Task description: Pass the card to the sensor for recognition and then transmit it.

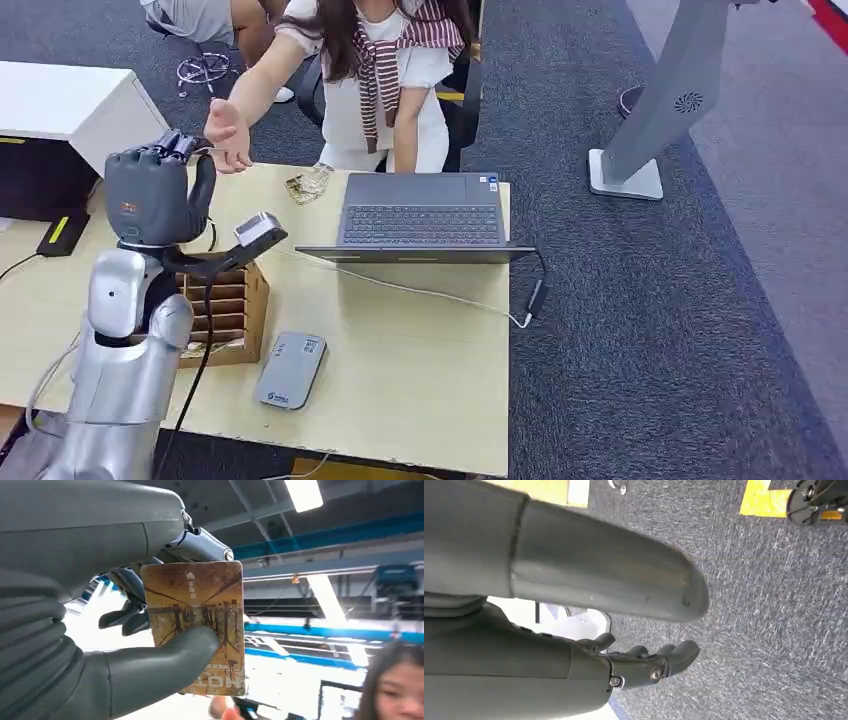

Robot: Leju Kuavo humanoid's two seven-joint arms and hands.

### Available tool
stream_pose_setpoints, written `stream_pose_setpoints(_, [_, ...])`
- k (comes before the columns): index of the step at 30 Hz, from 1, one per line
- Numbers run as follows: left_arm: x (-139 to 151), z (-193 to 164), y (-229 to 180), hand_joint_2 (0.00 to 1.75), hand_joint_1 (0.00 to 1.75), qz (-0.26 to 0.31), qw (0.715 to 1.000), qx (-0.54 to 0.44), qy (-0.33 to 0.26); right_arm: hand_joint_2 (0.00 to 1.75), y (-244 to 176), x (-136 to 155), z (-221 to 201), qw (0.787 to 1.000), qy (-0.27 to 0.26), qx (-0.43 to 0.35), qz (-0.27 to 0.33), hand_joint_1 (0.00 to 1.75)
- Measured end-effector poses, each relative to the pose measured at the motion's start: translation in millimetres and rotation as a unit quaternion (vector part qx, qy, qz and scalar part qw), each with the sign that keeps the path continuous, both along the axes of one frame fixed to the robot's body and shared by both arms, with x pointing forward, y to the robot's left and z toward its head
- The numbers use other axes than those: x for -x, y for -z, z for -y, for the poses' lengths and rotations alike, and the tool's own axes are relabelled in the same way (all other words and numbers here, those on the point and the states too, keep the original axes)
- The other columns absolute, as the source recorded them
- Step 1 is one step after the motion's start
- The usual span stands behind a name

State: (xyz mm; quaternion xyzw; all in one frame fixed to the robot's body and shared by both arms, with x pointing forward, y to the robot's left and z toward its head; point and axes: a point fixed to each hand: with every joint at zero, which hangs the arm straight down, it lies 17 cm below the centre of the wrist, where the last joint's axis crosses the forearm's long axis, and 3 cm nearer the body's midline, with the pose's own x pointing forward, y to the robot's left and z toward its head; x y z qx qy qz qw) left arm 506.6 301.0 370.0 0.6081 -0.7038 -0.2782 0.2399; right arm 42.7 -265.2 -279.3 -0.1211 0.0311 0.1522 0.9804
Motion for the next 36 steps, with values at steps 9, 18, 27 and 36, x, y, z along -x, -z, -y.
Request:
stream_pose_setpoints(9, [-52, -42, 7, 1.75, 1.75, -0.052, 0.997, -0.017, -0.059, 0.00, 0, -3, -4, 1.000, -0.008, -0.009, 0.006, 0.00])
stream_pose_setpoints(18, [-71, -59, 22, 1.75, 0.00, -0.084, 0.994, -0.006, -0.075, 0.00, 1, -3, -5, 1.000, -0.010, -0.012, 0.007, 0.00])
stream_pose_setpoints(27, [-42, -39, 37, 1.75, 0.00, -0.050, 0.998, 0.004, -0.042, 0.00, 2, -2, -19, 0.996, -0.009, -0.089, 0.010, 0.00])
stream_pose_setpoints(36, [80, 8, 64, 1.75, 0.00, 0.030, 0.998, 0.020, 0.054, 0.00, 1, 4, 2, 0.999, 0.033, -0.003, 0.000, 0.00])
